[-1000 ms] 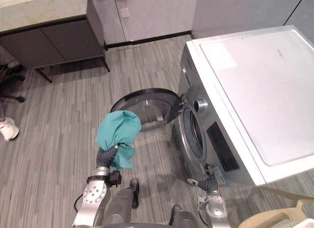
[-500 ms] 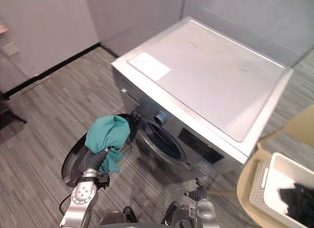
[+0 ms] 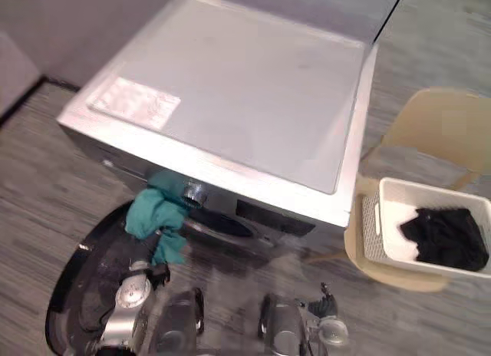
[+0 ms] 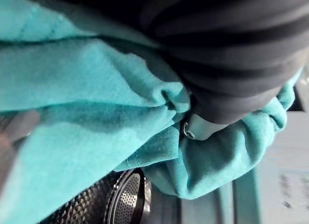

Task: Pick up the laundry basket with both hands and put the clothes into the washing machine.

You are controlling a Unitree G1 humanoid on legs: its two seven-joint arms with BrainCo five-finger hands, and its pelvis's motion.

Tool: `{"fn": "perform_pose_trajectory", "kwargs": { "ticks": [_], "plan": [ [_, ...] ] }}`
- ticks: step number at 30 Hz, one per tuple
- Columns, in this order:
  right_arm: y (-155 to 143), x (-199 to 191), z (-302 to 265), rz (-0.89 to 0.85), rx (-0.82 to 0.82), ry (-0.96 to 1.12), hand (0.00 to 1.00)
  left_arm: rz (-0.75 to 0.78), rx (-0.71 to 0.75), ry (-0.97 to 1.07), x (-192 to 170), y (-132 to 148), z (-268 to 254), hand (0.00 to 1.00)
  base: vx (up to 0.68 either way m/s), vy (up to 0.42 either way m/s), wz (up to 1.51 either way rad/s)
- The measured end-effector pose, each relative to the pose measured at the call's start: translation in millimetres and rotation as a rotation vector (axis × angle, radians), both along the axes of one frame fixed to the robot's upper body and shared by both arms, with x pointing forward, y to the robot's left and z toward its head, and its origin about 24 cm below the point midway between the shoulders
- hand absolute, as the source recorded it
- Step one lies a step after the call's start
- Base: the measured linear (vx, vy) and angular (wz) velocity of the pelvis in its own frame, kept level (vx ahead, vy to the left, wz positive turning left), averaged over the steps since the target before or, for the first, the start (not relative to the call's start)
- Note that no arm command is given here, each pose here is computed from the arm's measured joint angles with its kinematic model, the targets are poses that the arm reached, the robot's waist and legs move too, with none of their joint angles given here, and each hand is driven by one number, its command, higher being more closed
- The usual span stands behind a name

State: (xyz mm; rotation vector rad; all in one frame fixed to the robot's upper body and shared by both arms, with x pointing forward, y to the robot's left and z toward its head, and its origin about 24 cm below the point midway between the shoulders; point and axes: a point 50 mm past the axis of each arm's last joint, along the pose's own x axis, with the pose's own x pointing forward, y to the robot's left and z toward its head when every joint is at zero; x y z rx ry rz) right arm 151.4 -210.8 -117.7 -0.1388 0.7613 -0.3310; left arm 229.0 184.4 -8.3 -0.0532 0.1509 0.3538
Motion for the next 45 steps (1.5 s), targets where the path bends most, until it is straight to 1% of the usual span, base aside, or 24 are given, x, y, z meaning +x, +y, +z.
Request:
{"fn": "perform_pose_trajectory", "kwargs": {
  "ticks": [3,5,7,10,13,15,18,20,23,24,26,28,30,31,32,34,36,37,41,42,45],
  "plan": [
    [0,23,15,-0.016,-0.014,-0.094,0.00,0.048,-0.062,-0.064,15,-4,13,1.00,-0.16,0.085,-0.14],
    [5,44,29,-0.013,0.001,-0.181,0.00,0.076,-0.126,-0.118,29,-9,26,1.00,-0.19,0.023,-0.08],
    [7,57,41,-0.016,-0.002,-0.249,0.00,0.081,-0.156,-0.159,39,-13,36,1.00,-0.17,-0.009,-0.07],
    [7,78,64,-0.049,0.005,-0.376,0.00,0.038,-0.174,-0.279,68,-22,72,1.00,-0.19,-0.037,-0.08],
    [6,92,88,-0.058,-0.001,-0.500,0.00,-0.007,-0.138,-0.391,90,-25,108,1.00,-0.15,-0.046,-0.20],
    [6,104,108,-0.075,0.010,-0.603,0.00,-0.023,-0.086,-0.494,105,-22,144,1.00,-0.13,-0.062,-0.25],
    [-1,109,130,-0.101,-0.001,-0.721,0.00,-0.045,0.002,-0.641,120,-16,199,1.00,-0.12,-0.096,-0.18],
    [-7,106,127,-0.111,-0.024,-0.703,0.00,-0.052,0.050,-0.718,123,-15,228,1.00,-0.06,-0.069,-0.17],
    [-5,94,101,-0.139,-0.002,-0.578,0.00,-0.084,0.129,-0.860,124,-22,280,1.00,-0.03,-0.066,-0.09],
    [-3,90,96,-0.145,0.009,-0.557,0.00,-0.078,0.161,-0.908,122,-21,297,0.00,-0.01,-0.057,-0.05],
    [0,87,94,-0.134,0.017,-0.550,0.00,-0.079,0.214,-0.968,119,-24,320,0.00,0.01,-0.042,-0.09],
    [1,89,99,-0.116,0.020,-0.578,0.00,-0.094,0.328,-1.033,118,-38,347,0.00,0.02,-0.046,-0.05],
    [1,90,103,-0.114,0.018,-0.603,0.00,-0.089,0.397,-1.046,120,-41,359,0.00,0.01,-0.033,-0.01],
    [1,92,108,-0.109,0.022,-0.635,0.00,-0.070,0.473,-1.043,123,-40,370,0.00,0.00,0.000,0.00],
    [0,93,111,-0.106,0.027,-0.651,0.00,-0.061,0.520,-1.032,125,-40,377,0.00,0.03,-0.042,-0.02],
    [1,95,115,-0.107,0.048,-0.673,0.00,-0.030,0.683,-0.967,134,-38,388,0.00,0.04,-0.035,-0.04],
    [1,98,119,-0.105,0.057,-0.694,0.00,-0.018,0.808,-0.892,142,-38,389,0.00,0.03,-0.023,-0.07],
    [1,98,120,-0.097,0.065,-0.704,0.00,-0.014,0.913,-0.859,144,-39,387,0.00,0.02,-0.025,-0.04],
    [0,99,122,-0.085,0.088,-0.719,0.00,-0.029,1.191,-0.678,160,-36,368,0.00,0.00,0.000,0.00],
    [0,100,122,-0.077,0.093,-0.721,0.00,-0.039,1.244,-0.629,163,-35,364,0.00,0.00,0.000,0.00],
    [2,100,122,-0.046,0.108,-0.724,0.00,-0.075,1.264,-0.593,165,-35,362,0.00,0.00,0.000,0.00]
  ]
}}
